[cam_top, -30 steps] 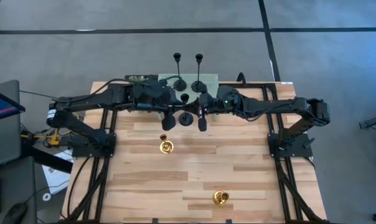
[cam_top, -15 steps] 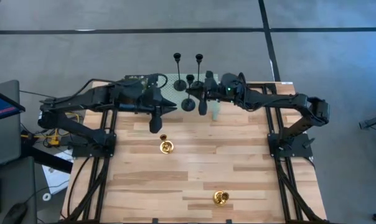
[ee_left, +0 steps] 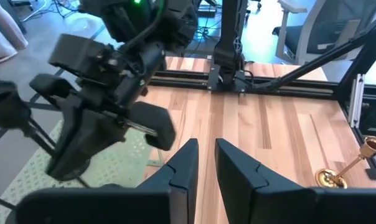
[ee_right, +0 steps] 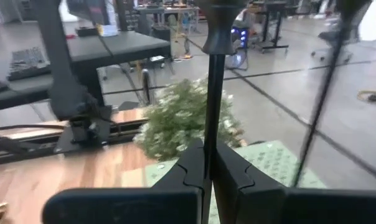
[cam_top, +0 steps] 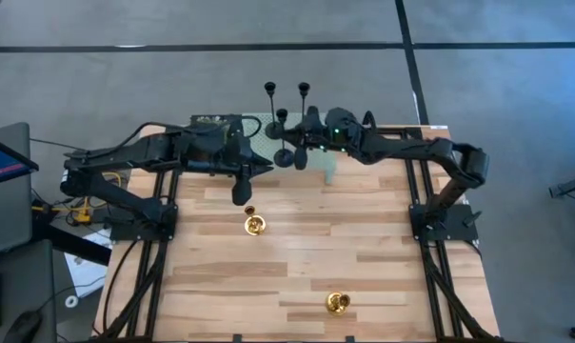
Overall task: Pick & Place candle stick holders
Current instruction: Put the black candle holder on the shelf, then put the top gold candle holder on the shelf
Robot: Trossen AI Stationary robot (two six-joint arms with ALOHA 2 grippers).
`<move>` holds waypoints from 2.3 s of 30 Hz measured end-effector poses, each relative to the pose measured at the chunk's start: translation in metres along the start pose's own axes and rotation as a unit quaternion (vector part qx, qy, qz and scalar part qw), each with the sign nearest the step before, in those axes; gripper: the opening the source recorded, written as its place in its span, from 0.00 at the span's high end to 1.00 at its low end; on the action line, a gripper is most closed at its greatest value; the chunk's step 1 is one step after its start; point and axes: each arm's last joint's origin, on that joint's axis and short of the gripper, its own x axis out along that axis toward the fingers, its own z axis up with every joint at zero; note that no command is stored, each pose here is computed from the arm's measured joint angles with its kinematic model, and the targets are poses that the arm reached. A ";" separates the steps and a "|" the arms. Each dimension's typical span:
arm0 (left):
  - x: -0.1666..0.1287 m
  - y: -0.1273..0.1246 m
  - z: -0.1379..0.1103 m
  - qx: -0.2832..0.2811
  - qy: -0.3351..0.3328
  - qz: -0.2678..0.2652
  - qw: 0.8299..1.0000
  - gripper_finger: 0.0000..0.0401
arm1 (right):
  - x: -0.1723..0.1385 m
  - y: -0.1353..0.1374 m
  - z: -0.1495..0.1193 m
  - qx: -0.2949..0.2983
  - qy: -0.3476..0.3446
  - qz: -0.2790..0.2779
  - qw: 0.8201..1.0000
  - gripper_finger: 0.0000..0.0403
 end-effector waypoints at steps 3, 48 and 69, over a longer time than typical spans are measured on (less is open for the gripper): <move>-0.001 0.000 0.000 0.000 -0.001 0.000 1.000 0.87 | 0.004 -0.004 0.003 -0.002 0.004 -0.006 1.000 1.00; -0.005 0.001 0.001 0.002 -0.005 0.000 1.000 0.87 | -0.018 -0.013 0.014 0.024 0.078 -0.023 0.996 0.72; -0.054 -0.045 -0.069 0.003 0.087 -0.146 0.985 0.87 | -0.194 0.069 0.079 -0.024 0.137 0.100 0.985 0.73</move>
